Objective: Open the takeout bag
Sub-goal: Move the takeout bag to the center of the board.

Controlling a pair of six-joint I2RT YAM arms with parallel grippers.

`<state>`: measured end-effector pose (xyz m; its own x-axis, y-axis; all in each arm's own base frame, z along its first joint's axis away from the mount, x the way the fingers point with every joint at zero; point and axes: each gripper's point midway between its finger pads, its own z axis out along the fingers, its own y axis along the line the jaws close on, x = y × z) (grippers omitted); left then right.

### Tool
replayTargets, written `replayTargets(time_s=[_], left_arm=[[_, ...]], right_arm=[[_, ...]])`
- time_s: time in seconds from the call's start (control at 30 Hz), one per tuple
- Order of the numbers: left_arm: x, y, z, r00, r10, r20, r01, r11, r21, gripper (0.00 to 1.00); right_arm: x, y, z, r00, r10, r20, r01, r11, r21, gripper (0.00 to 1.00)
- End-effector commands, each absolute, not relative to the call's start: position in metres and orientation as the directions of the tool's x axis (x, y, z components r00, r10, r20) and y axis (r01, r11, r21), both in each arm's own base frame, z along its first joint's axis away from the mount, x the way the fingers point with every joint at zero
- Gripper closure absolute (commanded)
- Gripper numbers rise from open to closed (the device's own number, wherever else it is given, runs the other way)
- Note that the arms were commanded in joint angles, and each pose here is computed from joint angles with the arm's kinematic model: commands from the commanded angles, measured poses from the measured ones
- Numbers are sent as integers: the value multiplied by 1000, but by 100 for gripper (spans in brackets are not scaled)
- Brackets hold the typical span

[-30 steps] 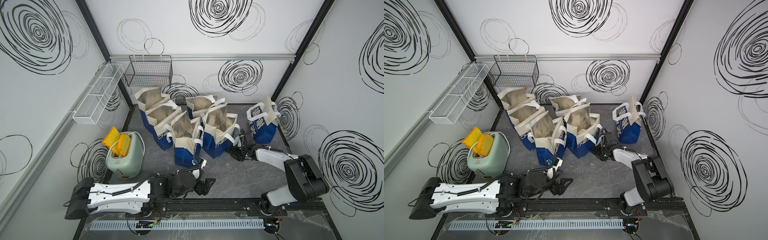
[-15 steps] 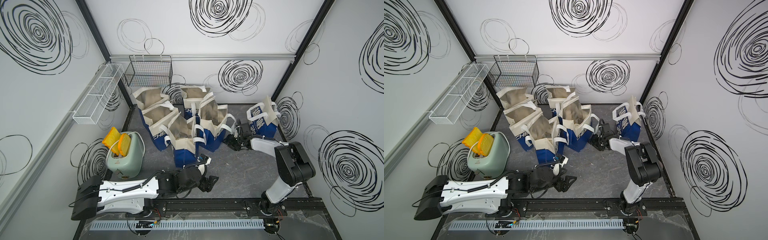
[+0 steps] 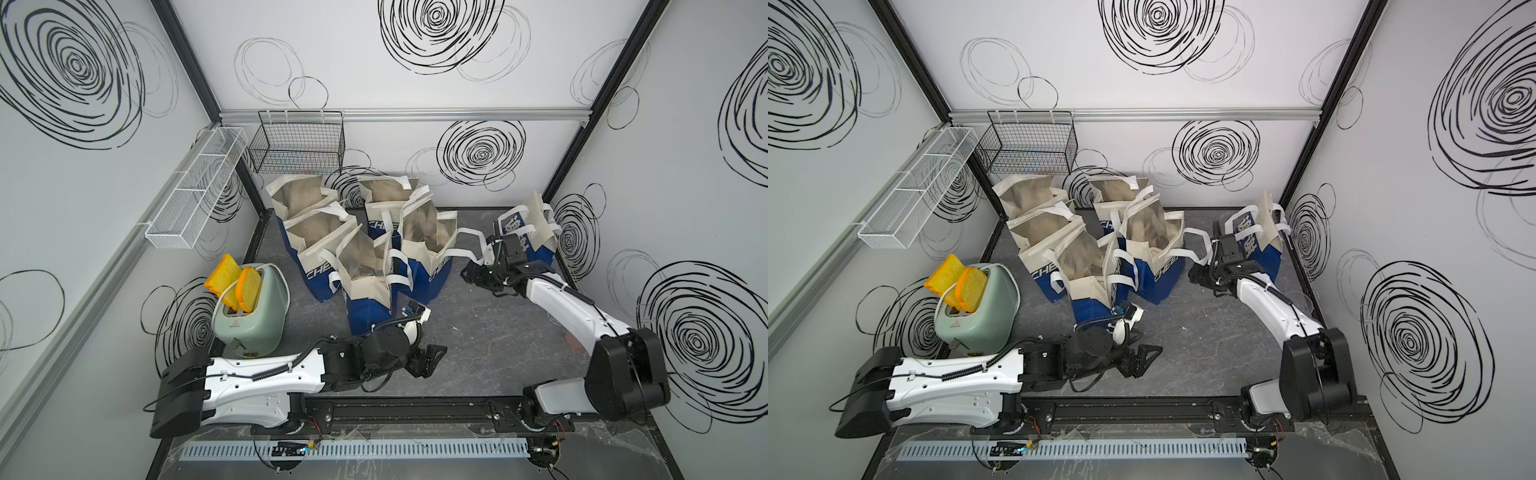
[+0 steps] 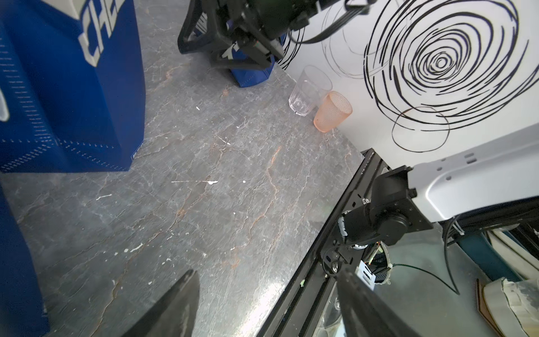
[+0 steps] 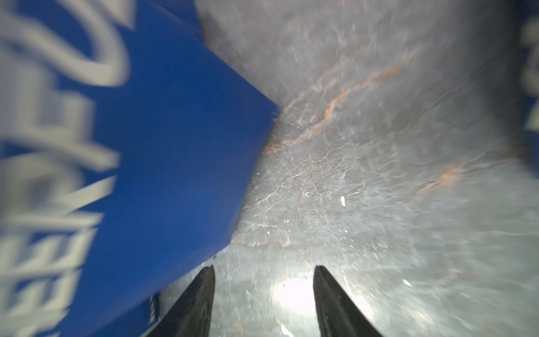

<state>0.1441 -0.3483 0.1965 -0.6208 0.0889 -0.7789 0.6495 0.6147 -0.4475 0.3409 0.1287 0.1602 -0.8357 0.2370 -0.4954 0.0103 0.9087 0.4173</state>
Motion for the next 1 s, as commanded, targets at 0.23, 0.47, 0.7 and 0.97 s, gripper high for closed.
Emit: replayTargets(time_s=[0.23, 0.47, 0.7, 0.97], left_arm=[[150, -383, 229, -574, 53, -817, 706, 537, -462, 22], [145, -397, 234, -574, 80, -815, 721, 521, -457, 22], [141, -385, 228, -591, 52, -805, 693, 544, -473, 22], [143, -378, 219, -591, 33, -806, 682, 554, -477, 22]], right_arm=[[353, 58, 316, -658, 214, -722, -14, 955, 295, 36], [398, -35, 359, -592, 398, -701, 251, 917, 309, 35], [411, -82, 355, -560, 506, -656, 330, 863, 383, 36], [403, -60, 330, -630, 469, -619, 263, 879, 398, 38]])
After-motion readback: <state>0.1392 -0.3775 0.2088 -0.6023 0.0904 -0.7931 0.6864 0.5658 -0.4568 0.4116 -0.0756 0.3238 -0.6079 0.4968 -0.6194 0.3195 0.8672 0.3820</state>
